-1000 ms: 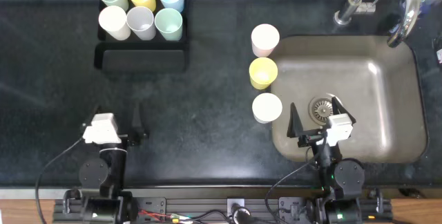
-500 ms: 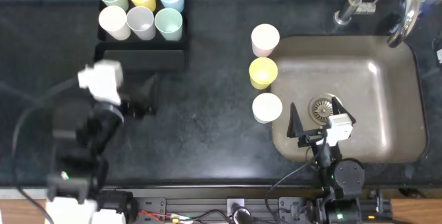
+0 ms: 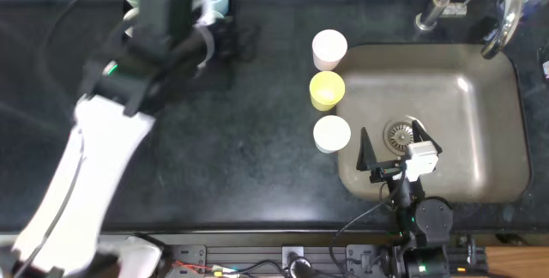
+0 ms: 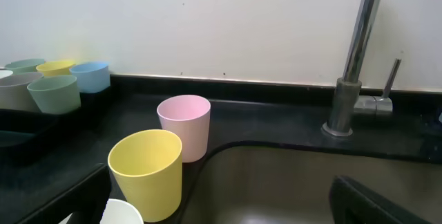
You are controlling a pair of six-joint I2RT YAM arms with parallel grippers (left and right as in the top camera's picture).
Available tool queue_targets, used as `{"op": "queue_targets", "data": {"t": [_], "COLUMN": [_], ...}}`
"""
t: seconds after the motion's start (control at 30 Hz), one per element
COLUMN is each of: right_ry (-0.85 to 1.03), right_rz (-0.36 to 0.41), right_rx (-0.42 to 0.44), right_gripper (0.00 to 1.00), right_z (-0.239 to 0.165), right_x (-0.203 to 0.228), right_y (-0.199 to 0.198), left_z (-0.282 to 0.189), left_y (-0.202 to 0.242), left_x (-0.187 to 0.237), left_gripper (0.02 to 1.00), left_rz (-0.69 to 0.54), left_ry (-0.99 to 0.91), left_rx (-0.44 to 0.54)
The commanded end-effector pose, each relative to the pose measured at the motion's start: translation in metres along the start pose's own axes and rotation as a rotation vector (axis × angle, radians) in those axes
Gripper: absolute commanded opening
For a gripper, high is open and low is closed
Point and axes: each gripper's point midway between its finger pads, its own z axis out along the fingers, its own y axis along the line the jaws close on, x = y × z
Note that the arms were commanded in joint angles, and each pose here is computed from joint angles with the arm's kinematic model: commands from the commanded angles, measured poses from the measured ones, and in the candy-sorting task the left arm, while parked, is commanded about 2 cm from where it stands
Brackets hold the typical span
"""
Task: Store Cups
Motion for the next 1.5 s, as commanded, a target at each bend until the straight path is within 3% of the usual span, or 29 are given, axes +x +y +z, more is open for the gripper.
{"op": "queue_targets", "data": {"t": [0.03,0.27,0.53,1.07,1.37,1.5], "right_ry": [-0.003,-0.003,-0.003,-0.003,-0.003,-0.003], "right_rz": [0.003,0.003,0.003,0.003,0.003,0.003], "right_rx": [0.006,0.006,0.006,0.006,0.006,0.006], "right_gripper": [0.998,0.996,0.998,0.998,0.998,0.998], "right_z": [0.000,0.000,0.000,0.000,0.000,0.000], "right_x": [0.003,0.003,0.003,0.003,0.003,0.003], "right_y": [-0.001,-0.001,-0.001,-0.001,-0.001,-0.001], "left_z": [0.023,0.097,0.171,0.241,0.245,0.247], "left_y": [-0.030,-0.066,-0.068,-0.058,-0.057,-0.059], "left_x": [-0.012,0.015,0.067,0.099,0.099,0.097], "left_gripper": [1.000,1.000,1.000,0.989,0.687,0.478], "left_rz": [-0.069,-0.126,-0.082,-0.069,-0.065,-0.067], "left_ry": [0.013,0.140,0.266,0.301,0.292,0.280], "left_rx": [-0.069,-0.088,-0.158,-0.200,-0.202,-0.193]}}
